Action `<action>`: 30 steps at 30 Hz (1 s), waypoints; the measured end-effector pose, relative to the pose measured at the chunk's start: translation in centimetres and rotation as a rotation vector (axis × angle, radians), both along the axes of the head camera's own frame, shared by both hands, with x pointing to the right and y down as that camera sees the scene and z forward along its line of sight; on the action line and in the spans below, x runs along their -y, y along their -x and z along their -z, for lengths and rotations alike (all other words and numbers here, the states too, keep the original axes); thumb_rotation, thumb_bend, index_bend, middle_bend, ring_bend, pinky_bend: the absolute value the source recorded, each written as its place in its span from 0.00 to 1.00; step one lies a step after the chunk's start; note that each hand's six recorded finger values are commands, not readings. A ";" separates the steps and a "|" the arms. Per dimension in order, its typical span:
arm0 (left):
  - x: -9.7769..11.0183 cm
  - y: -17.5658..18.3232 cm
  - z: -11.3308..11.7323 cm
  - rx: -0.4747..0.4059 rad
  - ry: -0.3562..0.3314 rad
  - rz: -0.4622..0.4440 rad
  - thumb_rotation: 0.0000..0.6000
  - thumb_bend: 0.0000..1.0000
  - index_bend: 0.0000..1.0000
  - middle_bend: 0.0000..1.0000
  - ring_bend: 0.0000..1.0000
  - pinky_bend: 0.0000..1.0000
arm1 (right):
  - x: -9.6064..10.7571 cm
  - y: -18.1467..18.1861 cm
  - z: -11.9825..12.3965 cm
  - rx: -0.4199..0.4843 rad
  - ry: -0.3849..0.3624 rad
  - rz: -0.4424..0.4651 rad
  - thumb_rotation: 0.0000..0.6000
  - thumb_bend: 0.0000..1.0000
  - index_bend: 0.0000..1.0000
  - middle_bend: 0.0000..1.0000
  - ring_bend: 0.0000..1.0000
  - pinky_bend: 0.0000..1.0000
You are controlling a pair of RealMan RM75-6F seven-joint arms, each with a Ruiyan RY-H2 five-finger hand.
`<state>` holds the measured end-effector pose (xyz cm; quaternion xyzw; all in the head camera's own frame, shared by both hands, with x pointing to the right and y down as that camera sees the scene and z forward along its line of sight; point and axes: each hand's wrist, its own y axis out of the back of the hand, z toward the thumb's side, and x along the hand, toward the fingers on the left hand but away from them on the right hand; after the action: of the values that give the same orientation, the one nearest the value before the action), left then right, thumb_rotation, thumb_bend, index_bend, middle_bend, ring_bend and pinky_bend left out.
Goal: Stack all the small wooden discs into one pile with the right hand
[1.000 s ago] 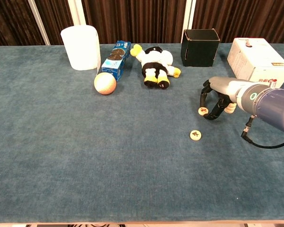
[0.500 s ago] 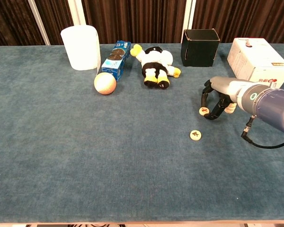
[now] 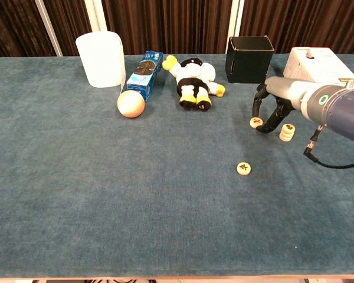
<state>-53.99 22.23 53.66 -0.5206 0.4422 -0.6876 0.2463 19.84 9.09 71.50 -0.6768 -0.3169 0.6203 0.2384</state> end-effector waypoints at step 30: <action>0.0 -0.1 0.0 0.005 -0.002 0.002 1.00 0.15 0.08 0.00 0.00 0.02 | 0.3 -5.0 1.2 -0.067 0.034 -0.040 1.00 0.41 0.51 0.00 0.00 0.00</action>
<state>-53.92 22.27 53.66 -0.5181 0.4427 -0.6888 0.2471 24.80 8.78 70.31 -0.6530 -0.3115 0.6526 0.2251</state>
